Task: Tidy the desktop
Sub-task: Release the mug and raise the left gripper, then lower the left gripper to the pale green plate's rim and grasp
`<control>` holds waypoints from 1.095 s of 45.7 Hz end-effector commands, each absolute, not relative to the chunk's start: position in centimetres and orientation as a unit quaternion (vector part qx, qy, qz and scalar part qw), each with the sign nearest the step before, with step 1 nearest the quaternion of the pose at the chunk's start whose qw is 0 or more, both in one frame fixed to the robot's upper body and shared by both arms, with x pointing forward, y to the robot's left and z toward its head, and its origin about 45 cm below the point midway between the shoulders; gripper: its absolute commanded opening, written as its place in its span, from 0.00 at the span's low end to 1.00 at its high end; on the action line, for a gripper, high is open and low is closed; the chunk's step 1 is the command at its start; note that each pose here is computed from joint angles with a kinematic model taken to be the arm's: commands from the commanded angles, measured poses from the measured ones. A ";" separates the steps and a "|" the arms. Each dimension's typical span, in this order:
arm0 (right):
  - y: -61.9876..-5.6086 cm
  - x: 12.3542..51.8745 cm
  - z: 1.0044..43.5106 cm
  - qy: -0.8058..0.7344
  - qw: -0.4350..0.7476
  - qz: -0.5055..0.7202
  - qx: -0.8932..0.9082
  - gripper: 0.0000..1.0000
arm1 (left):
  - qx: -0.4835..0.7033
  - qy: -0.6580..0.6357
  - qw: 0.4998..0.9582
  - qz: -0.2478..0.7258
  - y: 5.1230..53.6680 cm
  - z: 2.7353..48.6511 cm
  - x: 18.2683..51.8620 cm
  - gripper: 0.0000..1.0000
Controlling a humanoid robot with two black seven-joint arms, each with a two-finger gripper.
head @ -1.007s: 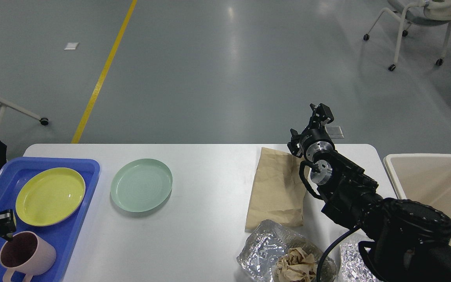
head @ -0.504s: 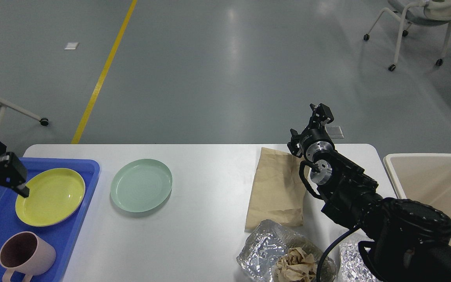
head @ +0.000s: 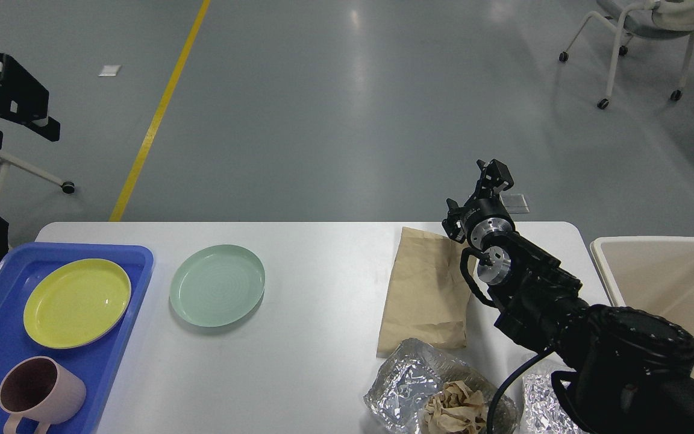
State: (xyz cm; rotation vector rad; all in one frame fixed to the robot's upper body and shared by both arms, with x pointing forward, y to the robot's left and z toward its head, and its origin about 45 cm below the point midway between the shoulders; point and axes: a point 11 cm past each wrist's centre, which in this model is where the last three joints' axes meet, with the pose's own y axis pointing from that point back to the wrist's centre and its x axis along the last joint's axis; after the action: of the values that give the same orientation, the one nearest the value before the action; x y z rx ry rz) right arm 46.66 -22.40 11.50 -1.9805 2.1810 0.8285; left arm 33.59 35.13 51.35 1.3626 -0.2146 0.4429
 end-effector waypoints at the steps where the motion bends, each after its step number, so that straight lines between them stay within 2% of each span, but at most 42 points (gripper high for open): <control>1: -22.5 46.7 11.5 0.712 0.041 0.270 -0.646 1.00 | 0.617 -0.140 0.750 0.194 32.8 53.8 32.4 0.66; 10: -22.4 46.7 11.5 0.712 0.041 0.271 -0.647 1.00 | 0.606 -0.162 0.753 0.196 31.7 55.3 31.8 0.67; 18: -22.4 46.7 11.5 0.712 0.041 0.271 -0.647 1.00 | 0.617 -0.127 0.755 0.184 32.6 52.8 32.4 0.66; 26: -22.4 46.7 11.5 0.712 0.040 0.271 -0.647 1.00 | 0.633 -0.033 0.758 0.153 34.8 45.3 33.4 0.66; 35: -22.4 46.7 11.5 0.712 0.041 0.271 -0.646 1.00 | 0.602 -0.006 0.736 0.310 37.7 35.4 36.9 0.66; 42: -22.5 46.7 11.5 0.713 0.041 0.271 -0.646 1.00 | 0.581 0.031 0.712 0.394 38.8 27.8 37.4 0.66; 50: -22.4 46.7 11.5 0.712 0.041 0.271 -0.647 1.00 | 0.543 0.077 0.693 0.468 39.4 21.4 37.3 0.66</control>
State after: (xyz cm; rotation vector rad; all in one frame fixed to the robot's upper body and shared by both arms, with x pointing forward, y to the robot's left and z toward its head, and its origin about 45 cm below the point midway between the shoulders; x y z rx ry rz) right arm 46.66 -22.39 11.49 -1.9799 2.1806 0.8297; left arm 37.51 38.91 25.28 1.2647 0.1016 0.9328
